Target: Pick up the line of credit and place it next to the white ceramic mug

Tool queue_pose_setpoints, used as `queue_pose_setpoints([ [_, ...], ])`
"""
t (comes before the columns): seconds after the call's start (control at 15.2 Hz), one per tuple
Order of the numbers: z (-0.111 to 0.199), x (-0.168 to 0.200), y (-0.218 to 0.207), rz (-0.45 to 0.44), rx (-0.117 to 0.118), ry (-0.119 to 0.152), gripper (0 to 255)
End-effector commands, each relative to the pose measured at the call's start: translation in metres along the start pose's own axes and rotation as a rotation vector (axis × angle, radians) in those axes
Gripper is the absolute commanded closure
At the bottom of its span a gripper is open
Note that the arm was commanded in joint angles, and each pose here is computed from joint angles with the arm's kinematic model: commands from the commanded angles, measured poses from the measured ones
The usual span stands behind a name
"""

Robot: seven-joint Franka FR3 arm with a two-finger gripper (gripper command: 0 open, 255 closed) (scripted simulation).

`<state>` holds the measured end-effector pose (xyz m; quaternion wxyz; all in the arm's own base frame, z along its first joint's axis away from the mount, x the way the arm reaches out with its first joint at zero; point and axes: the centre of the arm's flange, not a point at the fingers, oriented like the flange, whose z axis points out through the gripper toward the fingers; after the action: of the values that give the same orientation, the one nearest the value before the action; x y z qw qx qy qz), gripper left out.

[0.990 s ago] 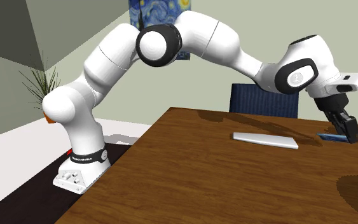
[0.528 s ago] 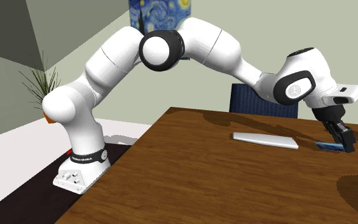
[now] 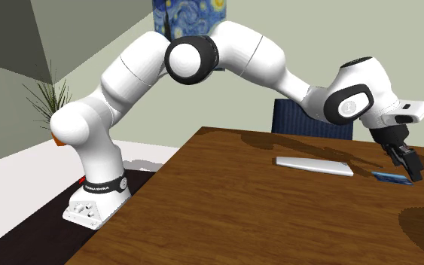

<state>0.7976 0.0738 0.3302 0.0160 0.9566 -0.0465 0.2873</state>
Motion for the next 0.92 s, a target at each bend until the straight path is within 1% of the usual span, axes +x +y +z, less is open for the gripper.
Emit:
queue_pose_setpoints([
  [0.0, 0.0, 0.0, 0.0, 0.0, 0.0, 0.0, 0],
  [0.2, 0.0, 0.0, 0.0, 0.0, 0.0, 0.0, 0],
  [0.46, -0.05, 0.0, 0.0, 0.0, 0.0, 0.0, 0],
  [0.86, -0.05, 0.0, 0.0, 0.0, 0.0, 0.0, 0],
])
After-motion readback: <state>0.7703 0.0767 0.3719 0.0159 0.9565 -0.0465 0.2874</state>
